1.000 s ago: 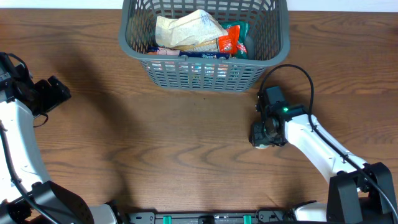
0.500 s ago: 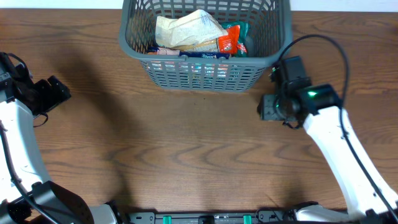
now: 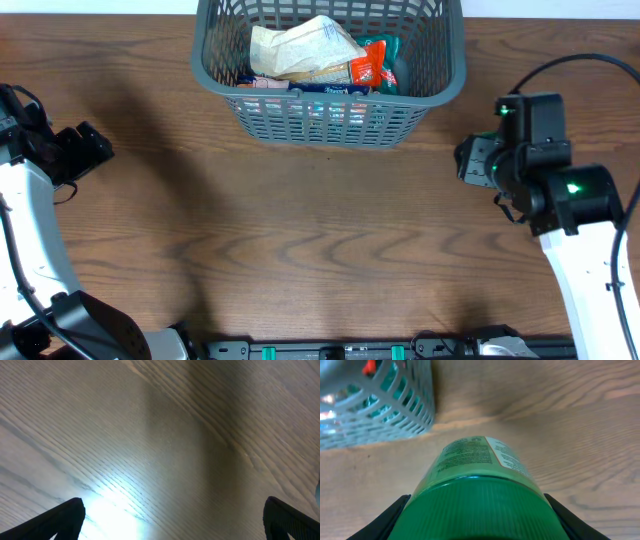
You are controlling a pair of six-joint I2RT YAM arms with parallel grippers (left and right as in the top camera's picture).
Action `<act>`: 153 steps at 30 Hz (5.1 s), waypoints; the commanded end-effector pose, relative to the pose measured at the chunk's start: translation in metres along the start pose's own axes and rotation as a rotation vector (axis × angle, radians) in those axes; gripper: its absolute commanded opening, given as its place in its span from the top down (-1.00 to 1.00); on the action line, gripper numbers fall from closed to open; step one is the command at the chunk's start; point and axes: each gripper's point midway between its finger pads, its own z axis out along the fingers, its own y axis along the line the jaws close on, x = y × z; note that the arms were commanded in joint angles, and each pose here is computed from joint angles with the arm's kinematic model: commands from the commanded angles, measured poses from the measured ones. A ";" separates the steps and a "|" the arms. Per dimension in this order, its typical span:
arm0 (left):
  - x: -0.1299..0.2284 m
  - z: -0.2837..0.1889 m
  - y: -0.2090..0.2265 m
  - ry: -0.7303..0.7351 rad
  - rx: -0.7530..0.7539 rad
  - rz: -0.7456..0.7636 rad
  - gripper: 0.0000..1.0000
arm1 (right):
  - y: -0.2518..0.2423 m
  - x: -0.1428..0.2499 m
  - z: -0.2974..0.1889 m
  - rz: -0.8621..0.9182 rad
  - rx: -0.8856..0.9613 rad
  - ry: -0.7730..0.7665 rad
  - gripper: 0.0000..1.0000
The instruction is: Pack container
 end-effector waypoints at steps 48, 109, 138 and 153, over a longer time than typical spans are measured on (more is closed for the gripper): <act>0.001 -0.004 -0.016 -0.011 0.033 0.070 -0.96 | 0.155 -0.157 0.108 -0.643 -0.306 -0.004 0.98; 0.064 -0.127 -0.157 -0.282 0.295 0.801 -0.97 | -0.066 -0.176 -0.083 0.015 0.059 -0.134 -0.90; 0.194 -0.179 -0.091 -0.449 0.468 0.802 -0.97 | -0.043 0.106 -0.005 -0.046 -0.047 -0.054 -0.99; 0.195 -0.179 -0.089 -0.448 0.467 0.802 -0.97 | -0.044 0.116 0.009 -0.050 -0.044 -0.040 -0.99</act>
